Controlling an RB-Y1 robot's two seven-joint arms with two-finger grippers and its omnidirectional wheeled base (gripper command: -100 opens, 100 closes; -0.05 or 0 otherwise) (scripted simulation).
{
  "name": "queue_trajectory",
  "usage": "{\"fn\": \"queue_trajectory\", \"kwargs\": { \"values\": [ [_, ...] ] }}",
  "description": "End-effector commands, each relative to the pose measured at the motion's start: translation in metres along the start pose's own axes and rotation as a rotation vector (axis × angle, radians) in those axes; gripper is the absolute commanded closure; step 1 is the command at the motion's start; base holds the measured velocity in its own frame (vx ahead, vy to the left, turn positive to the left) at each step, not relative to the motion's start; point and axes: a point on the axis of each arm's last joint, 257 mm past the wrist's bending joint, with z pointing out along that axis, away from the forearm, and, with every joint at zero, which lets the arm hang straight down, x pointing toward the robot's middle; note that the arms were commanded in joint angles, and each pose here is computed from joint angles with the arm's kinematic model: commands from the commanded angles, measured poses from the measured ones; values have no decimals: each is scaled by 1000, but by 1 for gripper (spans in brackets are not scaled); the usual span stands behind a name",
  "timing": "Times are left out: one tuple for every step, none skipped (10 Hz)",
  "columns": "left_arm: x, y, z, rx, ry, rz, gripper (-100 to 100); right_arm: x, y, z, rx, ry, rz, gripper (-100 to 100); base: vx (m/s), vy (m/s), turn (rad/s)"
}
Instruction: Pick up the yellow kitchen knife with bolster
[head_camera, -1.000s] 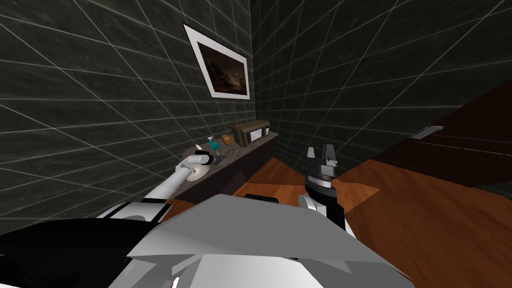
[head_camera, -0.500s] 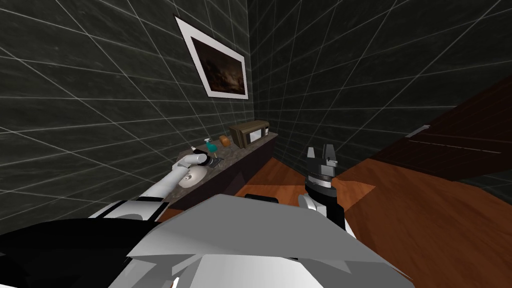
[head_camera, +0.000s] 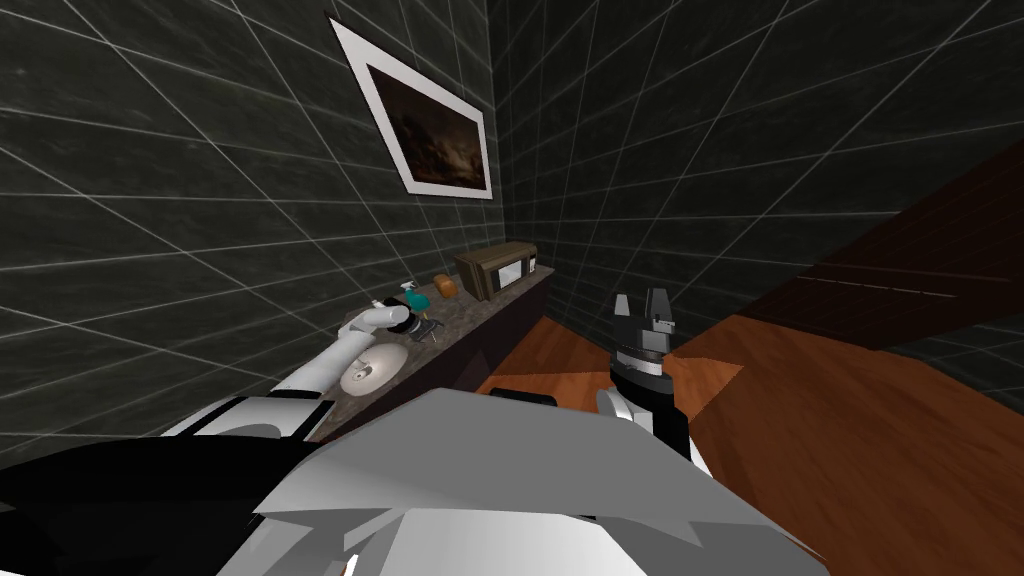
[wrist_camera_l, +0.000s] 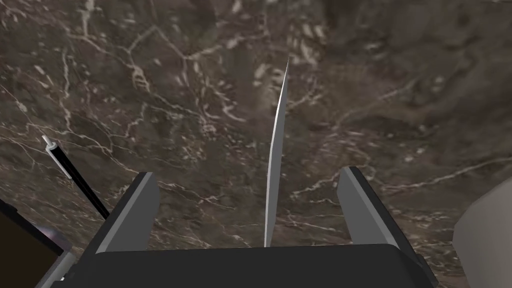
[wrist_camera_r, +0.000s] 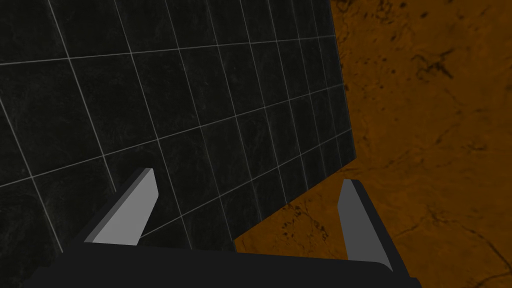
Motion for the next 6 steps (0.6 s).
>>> {"fn": "queue_trajectory", "kwargs": {
  "values": [
    [3, 17, -3, -44, 38, -11, -100, 0, 0, 0, 0, 0, 0, 0, 74, 71, -89],
    [7, 21, -4, -59, 53, -11, -100, 0, 0, 0, 0, 0, 0, 0, 64, 55, -53],
    [9, 33, -6, -90, 81, -20, -100, 0, 0, 0, 0, 0, 0, 0, 86, 62, -75],
    [11, 35, -7, -99, 91, -20, -100, 0, 0, 0, 0, 0, 0, 0, 68, 56, -57],
    [14, 47, -10, -130, 121, -29, -100, 0, 0, 0, 0, 0, 0, 0, 69, 69, -95],
    [16, 48, -11, -137, 128, -29, -100, 0, 0, 0, 0, 0, 0, 0, 56, 54, -56]
  ]
}}
